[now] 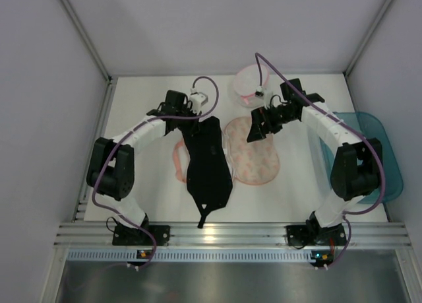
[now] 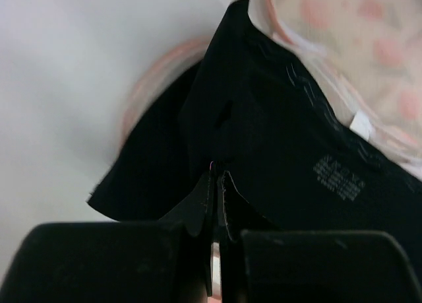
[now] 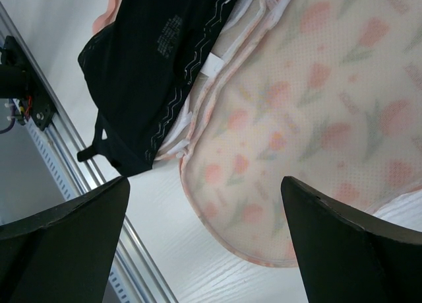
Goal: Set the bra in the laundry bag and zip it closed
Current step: Adjust the bra in the laundry bag.
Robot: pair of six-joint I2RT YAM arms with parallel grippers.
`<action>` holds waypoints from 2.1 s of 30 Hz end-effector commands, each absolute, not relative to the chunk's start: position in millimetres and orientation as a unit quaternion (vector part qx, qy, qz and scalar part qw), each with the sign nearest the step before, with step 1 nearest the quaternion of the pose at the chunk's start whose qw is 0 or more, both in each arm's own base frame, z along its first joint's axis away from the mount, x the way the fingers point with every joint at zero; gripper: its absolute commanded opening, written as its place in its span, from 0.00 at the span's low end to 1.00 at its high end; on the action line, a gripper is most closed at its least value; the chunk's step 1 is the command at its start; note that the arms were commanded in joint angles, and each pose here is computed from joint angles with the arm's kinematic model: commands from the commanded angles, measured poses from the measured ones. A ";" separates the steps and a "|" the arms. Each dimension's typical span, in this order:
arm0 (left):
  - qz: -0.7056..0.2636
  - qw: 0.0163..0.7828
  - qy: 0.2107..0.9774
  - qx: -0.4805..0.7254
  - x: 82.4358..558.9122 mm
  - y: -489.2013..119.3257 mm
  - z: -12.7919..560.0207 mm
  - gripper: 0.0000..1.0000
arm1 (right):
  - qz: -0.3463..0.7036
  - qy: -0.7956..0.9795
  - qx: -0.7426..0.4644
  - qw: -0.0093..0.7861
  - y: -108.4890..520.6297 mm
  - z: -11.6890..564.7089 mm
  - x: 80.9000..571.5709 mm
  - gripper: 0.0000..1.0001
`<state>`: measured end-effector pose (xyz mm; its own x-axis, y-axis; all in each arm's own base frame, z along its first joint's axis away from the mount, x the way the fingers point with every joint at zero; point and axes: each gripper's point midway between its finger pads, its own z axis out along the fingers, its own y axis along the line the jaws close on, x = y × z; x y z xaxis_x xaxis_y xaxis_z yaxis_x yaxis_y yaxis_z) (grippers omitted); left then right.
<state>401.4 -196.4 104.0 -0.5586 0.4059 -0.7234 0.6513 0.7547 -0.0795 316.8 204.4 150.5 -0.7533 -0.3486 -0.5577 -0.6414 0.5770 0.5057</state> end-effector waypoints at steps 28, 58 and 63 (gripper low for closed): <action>-0.219 0.329 0.824 0.405 337.0 -226.5 86.2 0.06 | 0.375 0.854 -0.292 0.211 204.9 155.5 308.5 0.99; -0.264 0.352 0.671 0.597 310.9 -268.2 93.4 0.11 | 0.346 0.898 -0.238 0.131 221.3 44.9 322.6 0.45; -0.244 0.380 0.659 0.601 313.7 -268.9 121.2 0.41 | 0.351 0.892 -0.250 0.139 225.1 57.0 321.3 0.45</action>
